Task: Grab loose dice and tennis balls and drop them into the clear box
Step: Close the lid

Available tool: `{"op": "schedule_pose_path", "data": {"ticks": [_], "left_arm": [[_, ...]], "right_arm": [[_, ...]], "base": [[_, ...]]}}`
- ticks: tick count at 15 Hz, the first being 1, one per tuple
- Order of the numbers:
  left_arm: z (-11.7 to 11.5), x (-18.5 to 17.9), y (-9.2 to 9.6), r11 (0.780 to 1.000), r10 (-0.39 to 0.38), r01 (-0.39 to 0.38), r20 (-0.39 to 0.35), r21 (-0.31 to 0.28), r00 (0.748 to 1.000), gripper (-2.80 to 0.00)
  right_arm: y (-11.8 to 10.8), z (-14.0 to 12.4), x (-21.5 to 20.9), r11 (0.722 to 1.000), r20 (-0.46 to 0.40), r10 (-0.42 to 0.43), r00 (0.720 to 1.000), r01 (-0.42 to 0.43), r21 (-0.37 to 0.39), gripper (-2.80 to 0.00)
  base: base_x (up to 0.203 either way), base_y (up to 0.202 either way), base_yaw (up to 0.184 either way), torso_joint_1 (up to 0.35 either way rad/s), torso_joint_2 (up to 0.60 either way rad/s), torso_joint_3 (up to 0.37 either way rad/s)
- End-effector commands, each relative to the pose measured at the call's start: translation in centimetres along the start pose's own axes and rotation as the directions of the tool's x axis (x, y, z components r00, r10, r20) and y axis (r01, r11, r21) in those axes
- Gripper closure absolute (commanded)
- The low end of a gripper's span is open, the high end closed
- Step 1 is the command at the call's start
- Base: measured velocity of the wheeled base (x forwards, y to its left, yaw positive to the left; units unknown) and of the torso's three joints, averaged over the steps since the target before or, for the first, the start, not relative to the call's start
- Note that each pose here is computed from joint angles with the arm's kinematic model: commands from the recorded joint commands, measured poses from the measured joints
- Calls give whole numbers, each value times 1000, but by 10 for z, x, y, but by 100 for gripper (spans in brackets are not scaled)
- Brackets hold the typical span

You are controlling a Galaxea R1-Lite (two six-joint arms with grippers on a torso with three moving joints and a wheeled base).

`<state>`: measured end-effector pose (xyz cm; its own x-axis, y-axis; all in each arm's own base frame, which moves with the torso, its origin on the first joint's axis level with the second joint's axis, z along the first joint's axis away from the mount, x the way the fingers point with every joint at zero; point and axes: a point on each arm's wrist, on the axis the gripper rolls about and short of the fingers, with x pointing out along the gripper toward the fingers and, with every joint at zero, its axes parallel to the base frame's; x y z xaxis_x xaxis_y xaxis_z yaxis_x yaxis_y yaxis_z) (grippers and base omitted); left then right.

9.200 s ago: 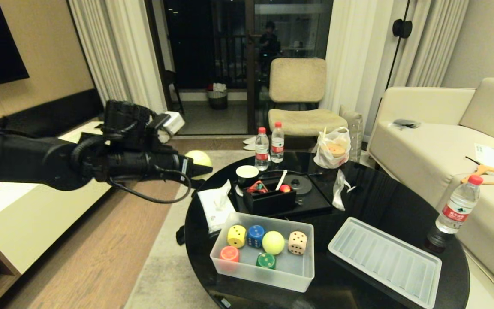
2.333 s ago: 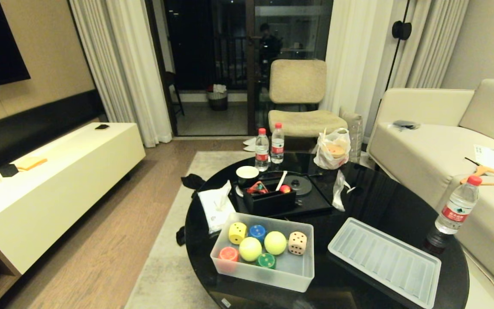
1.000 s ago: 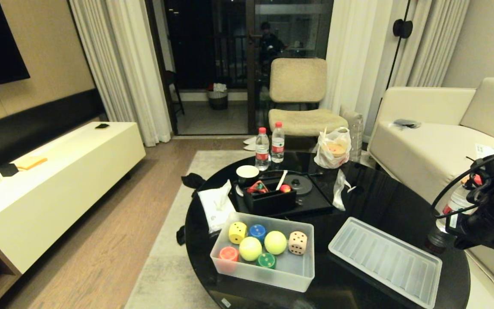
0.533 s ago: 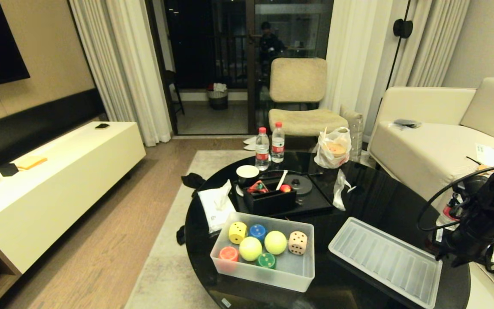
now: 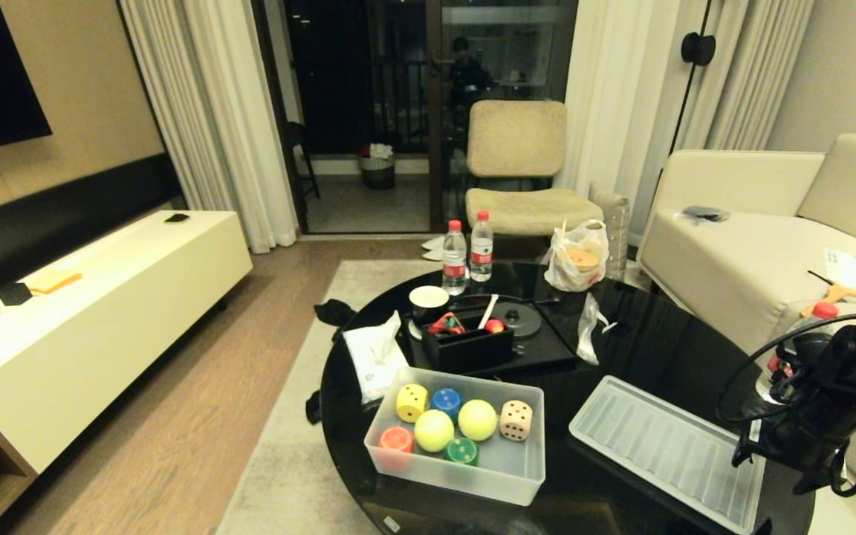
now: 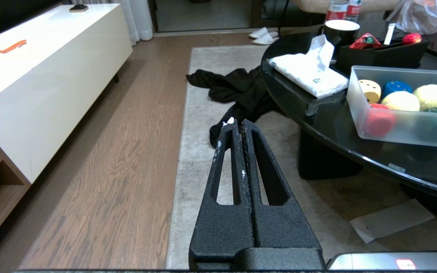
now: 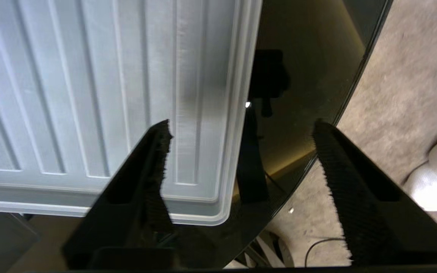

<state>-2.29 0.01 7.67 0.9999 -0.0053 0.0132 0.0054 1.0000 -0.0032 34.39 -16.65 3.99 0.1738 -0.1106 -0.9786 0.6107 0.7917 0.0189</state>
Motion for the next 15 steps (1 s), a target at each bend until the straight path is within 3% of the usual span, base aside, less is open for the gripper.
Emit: {"op": "schedule_pose_path", "data": {"ticks": [1, 15], "left_arm": [[0, 0, 0, 1000, 1, -1, -3, 0, 1000, 0], [0, 0, 0, 1000, -1, 1, -3, 0, 1000, 0]], "right_arm": [[-5, -1, 7, 1000, -25, 3, 1000, -3, 11, -280], [-4, 3, 27, 1000, -16, -9, 1000, 9, 7, -280]], "base": [[0, 0, 0, 0, 0, 0], [0, 0, 0, 0, 0, 0]]}}
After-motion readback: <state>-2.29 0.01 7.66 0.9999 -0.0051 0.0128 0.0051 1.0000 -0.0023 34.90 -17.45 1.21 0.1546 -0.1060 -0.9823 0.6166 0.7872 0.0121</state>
